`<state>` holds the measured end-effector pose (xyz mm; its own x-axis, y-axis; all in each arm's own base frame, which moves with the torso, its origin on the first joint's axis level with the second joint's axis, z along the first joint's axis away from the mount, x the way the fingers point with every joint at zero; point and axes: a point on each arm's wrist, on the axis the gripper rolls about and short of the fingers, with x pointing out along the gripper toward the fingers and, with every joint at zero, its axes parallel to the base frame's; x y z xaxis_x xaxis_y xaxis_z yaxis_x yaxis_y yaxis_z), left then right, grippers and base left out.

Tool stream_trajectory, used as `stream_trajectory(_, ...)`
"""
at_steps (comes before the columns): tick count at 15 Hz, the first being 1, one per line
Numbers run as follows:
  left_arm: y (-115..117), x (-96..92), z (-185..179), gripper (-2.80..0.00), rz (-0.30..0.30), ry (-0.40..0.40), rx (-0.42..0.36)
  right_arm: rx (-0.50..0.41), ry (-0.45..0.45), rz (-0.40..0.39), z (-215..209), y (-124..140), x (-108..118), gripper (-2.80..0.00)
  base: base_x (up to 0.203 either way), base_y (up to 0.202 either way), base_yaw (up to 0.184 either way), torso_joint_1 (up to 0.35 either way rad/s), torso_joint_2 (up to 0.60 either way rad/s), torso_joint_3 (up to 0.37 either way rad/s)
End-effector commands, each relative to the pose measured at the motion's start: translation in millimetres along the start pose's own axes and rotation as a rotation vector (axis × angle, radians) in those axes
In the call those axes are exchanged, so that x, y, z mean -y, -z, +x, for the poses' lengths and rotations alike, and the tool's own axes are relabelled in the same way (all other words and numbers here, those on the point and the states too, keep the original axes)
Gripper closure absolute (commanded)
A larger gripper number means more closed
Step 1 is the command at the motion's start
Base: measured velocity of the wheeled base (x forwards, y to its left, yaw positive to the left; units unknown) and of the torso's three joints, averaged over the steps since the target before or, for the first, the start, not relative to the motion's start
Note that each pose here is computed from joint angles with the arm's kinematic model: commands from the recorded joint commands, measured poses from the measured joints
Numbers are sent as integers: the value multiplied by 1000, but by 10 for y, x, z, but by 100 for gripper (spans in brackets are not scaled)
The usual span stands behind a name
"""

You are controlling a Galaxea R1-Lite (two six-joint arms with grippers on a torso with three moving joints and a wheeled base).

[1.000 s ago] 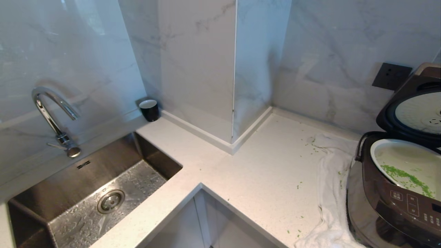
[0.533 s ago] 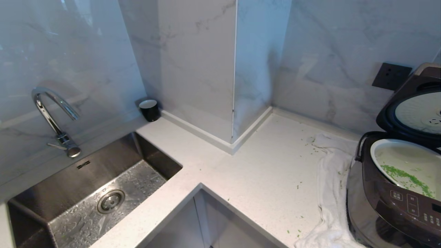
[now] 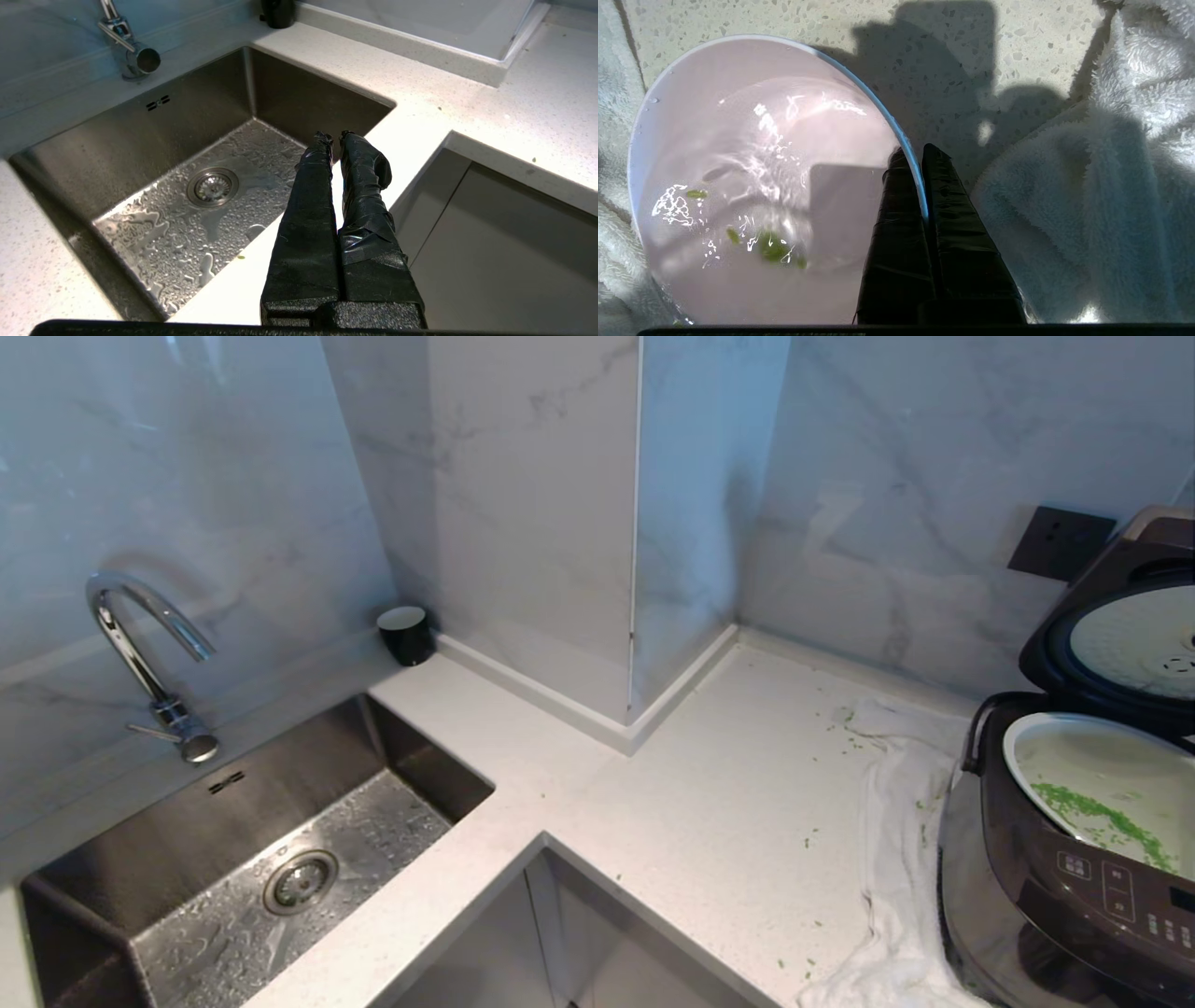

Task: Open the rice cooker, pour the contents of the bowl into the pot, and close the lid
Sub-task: Pour the water from the bowl into the rice cooker

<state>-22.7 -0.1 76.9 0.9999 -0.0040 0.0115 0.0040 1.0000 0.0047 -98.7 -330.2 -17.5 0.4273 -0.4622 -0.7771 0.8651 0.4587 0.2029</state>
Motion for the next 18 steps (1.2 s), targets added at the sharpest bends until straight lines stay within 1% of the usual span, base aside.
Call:
stream_trajectory(1, 12, 0, 4, 0, 0, 1, -5, 0, -4, -4, 9, 8, 1, 0, 0, 0, 0, 0, 0, 0)
stream_trajectory(3, 12, 0, 4, 0, 0, 1, -5, 1, -3, -5, 5, 2, 2, 0, 0, 0, 0, 0, 0, 0)
stream_trajectory(4, 12, 0, 4, 0, -1, 0, -5, 1, -5, -3, 4, 0, 2, -280, 0, 0, 0, 0, 0, 0)
stream_trajectory(7, 11, 0, 4, 0, -2, -1, -4, -36, -38, 32, -58, -62, -4, -280, 0, 0, 0, 0, 0, 0)
stream_trajectory(10, 11, 0, 3, 0, -3, -1, -2, -102, -90, 89, -214, -226, -13, -280, 0, 0, 0, 0, 0, 0)
stream_trajectory(12, 12, 0, 3, 0, -3, -1, -4, -90, -119, 99, -399, -392, -53, -280, 0, 0, 0, 0, 0, 0)
stream_trajectory(15, 13, 0, 3, 0, -3, -1, -5, -81, -138, 104, -595, -506, -136, -280, 0, 0, 0, 0, 0, 0)
stream_trajectory(18, 12, 0, 3, 0, -8, 1, -4, -52, -173, 106, -894, -618, -312, -280, 0, 0, 0, 0, 0, 0)
